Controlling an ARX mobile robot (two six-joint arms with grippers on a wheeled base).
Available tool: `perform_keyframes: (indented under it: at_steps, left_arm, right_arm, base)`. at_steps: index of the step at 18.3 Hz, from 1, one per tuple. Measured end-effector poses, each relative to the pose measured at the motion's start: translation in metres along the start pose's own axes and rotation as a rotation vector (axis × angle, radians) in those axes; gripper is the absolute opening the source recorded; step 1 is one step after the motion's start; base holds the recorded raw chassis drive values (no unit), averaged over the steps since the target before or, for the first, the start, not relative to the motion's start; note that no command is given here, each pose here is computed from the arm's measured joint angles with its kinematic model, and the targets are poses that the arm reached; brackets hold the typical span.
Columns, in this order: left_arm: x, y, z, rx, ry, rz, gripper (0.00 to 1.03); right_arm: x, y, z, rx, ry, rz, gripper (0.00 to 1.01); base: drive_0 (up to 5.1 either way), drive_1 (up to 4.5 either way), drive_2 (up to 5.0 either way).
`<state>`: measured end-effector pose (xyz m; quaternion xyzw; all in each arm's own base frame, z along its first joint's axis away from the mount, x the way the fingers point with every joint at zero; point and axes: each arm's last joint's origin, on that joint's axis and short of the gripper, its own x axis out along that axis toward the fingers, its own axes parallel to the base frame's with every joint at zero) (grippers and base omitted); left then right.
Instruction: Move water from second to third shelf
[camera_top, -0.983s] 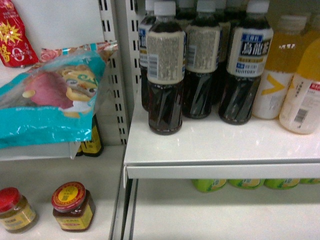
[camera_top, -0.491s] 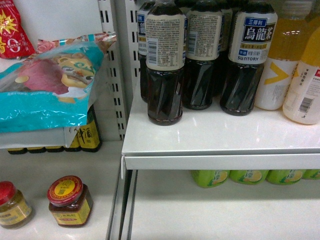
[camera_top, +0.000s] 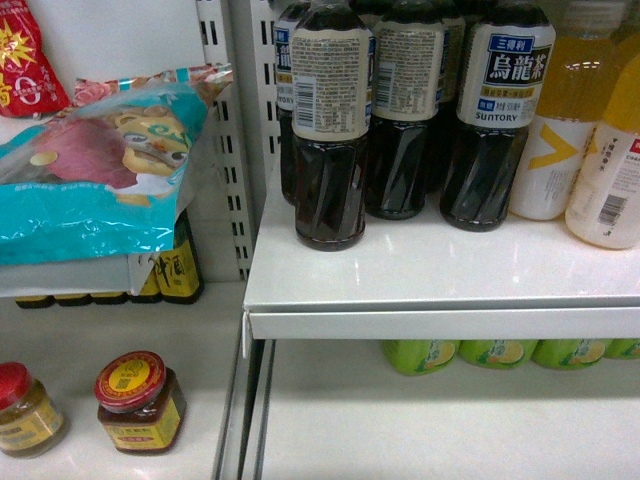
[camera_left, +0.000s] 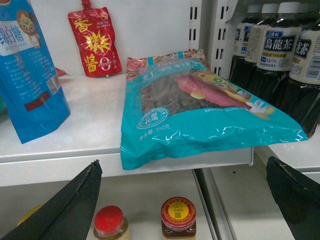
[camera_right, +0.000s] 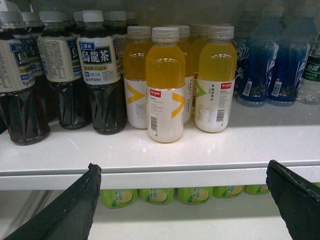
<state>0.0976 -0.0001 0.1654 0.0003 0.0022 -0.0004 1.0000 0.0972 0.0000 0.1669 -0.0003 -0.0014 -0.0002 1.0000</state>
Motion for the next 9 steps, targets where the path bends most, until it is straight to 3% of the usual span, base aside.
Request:
perform_keyframes:
  at_steps: [9]
  left_arm:
    - [0.0000,0.0000,0.0000,0.000,0.000,0.000,0.98]
  right_arm:
    - [0.0000,0.0000,0.0000,0.000,0.000,0.000,0.98]
  base:
    - [0.0,0.00,0.0]
